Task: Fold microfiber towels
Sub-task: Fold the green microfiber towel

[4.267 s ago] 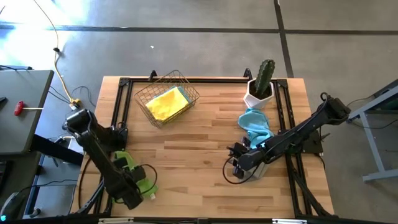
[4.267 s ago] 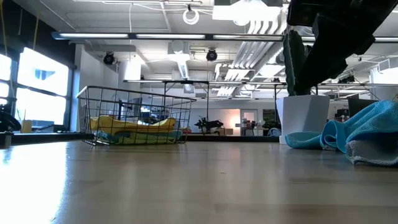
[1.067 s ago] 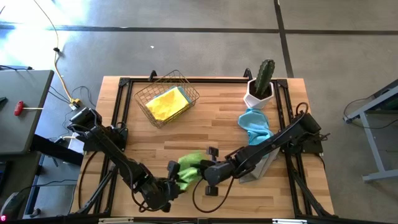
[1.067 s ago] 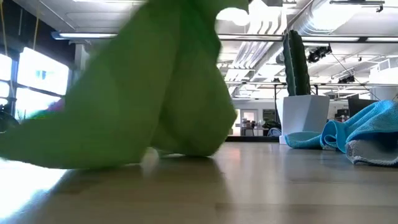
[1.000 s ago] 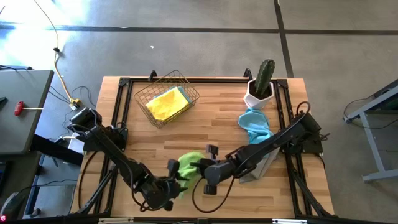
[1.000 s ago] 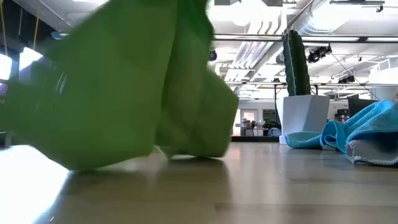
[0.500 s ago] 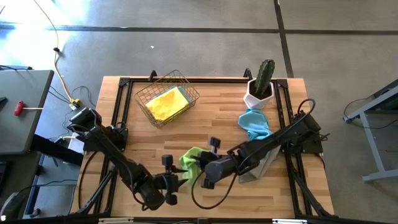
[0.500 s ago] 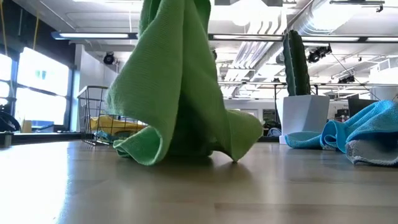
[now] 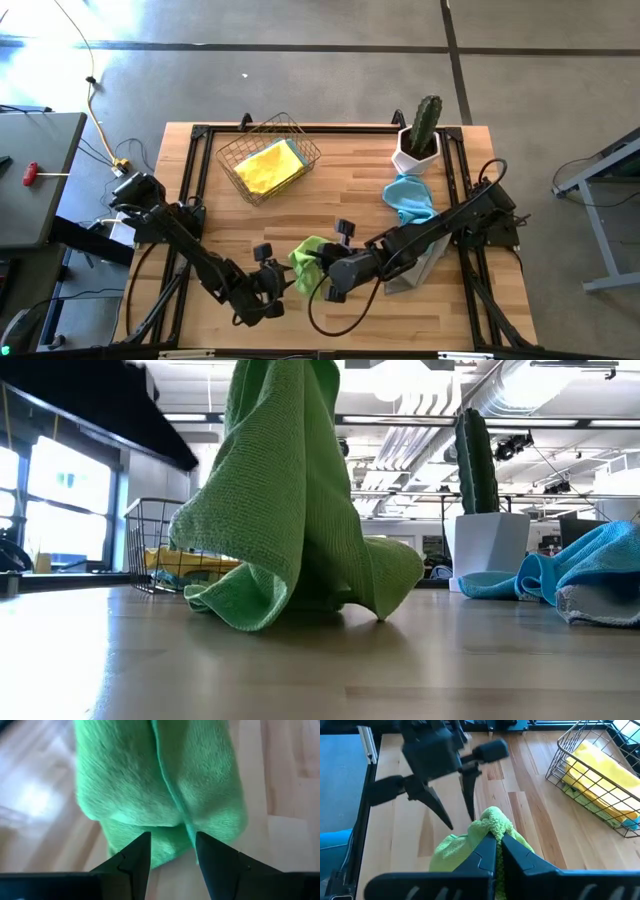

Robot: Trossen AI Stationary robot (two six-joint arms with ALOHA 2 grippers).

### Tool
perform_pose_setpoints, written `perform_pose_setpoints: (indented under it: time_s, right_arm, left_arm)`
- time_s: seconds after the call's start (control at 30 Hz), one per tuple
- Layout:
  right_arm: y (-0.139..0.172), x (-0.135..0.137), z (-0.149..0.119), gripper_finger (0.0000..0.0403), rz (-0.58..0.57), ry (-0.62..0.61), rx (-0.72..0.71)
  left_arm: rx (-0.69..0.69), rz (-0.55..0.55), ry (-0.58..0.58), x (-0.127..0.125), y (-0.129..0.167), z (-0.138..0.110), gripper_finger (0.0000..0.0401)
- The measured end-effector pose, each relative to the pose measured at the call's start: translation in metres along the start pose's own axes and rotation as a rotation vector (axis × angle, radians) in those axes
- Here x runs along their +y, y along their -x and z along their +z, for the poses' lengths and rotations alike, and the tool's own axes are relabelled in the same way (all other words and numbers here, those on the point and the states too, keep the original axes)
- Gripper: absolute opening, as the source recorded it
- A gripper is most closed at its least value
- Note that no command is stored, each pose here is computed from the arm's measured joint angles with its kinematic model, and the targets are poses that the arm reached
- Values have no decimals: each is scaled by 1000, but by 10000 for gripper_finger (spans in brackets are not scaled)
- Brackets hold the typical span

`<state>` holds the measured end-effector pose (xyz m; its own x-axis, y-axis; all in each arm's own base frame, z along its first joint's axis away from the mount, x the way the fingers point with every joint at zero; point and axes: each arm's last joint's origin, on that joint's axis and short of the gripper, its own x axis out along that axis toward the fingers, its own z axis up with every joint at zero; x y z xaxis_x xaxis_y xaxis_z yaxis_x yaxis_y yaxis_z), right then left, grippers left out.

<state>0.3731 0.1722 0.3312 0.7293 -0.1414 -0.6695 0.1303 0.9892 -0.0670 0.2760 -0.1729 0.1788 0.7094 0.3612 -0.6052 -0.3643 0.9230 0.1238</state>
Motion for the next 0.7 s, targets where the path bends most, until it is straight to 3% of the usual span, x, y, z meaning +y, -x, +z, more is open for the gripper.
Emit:
perform_pose_setpoints:
  time_s: [0.27,0.53,0.7]
  right_arm:
    - [0,0,0,0,5,24,4]
    - [0,-1,-3,0,-2,60,28]
    - [0,-1,-3,0,-4,68,35]
  left_arm:
    - [-30,-102,65,10,-22,-6,145]
    - [-84,-322,61,10,-32,2,145]
    - [-101,-335,70,11,-33,6,140]
